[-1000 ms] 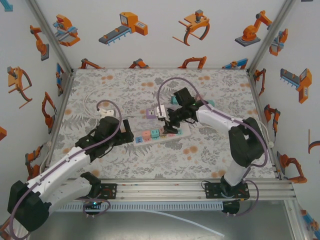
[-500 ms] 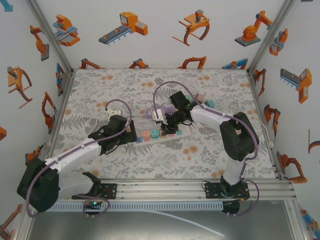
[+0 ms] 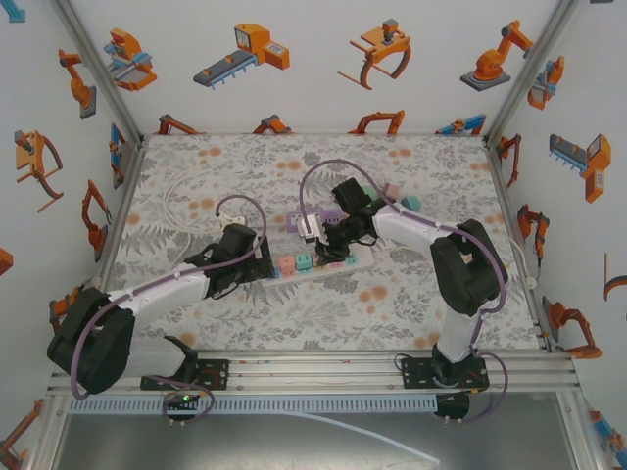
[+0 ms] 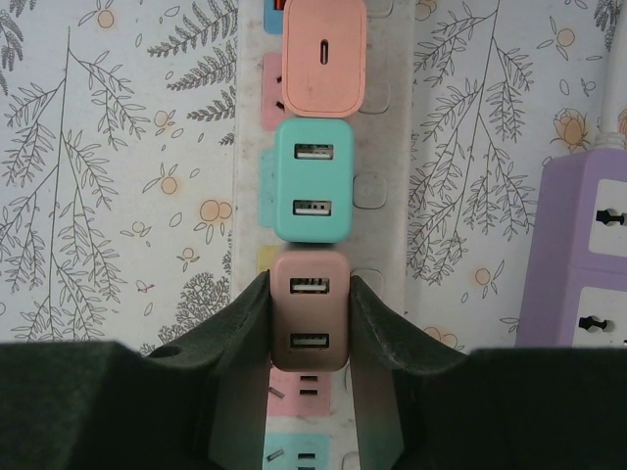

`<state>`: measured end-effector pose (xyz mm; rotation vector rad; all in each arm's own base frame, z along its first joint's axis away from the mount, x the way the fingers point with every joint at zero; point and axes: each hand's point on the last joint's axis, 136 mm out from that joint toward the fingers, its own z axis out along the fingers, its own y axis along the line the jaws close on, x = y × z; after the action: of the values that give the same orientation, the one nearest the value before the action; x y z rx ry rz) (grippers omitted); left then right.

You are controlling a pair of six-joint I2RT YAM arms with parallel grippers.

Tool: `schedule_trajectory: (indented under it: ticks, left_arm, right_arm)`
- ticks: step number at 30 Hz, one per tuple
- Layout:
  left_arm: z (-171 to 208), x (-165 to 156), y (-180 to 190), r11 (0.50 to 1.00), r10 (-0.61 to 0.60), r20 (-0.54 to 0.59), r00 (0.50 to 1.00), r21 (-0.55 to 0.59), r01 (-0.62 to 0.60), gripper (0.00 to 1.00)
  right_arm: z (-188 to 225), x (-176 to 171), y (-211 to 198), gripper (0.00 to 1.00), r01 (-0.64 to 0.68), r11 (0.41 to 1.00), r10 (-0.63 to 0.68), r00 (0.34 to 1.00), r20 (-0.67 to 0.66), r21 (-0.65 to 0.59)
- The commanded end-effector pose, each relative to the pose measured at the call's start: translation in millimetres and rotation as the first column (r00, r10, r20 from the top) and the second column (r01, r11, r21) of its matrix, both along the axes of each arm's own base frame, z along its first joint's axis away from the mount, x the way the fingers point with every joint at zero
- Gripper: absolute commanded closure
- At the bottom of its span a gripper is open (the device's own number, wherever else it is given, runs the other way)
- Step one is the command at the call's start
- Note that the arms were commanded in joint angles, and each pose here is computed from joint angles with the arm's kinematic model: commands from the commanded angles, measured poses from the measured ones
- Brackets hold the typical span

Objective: Pull the plug off the socket

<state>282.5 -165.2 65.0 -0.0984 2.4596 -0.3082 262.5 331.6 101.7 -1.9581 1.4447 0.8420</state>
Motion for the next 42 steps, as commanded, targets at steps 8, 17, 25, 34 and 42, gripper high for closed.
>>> schedule_trajectory:
  ticks: [8,17,25,34,42]
  left_arm:
    - [-31.3,-33.7,18.6,0.993,-0.036,-0.150,0.988,0.110,0.053,0.25]
    - [-45.1,-44.5,15.9,0.981,-0.088,-0.248,0.965,0.149,0.127,0.29]
    - [-61.6,-46.7,25.5,0.964,-0.045,-0.298,0.954,0.238,0.120,0.29]
    - [-63.6,-44.0,22.9,0.939,-0.039,-0.305,0.952,0.314,0.139,0.29]
    - [-59.4,-42.0,23.9,0.934,-0.030,-0.290,0.957,0.334,0.130,0.29]
  right_arm:
    - [26.9,1.1,13.6,0.86,0.004,0.998,-0.001,0.999,-0.042,0.068]
    - [38.8,11.6,21.2,0.85,0.057,0.992,-0.053,0.998,-0.032,0.116]
    - [49.0,12.6,23.8,0.85,0.072,0.986,-0.067,0.997,-0.034,0.150]
    - [59.5,11.3,23.9,0.86,0.067,0.982,-0.064,0.998,-0.024,0.176]
    - [62.2,8.3,18.3,0.86,0.065,0.982,-0.069,0.998,0.013,0.176]
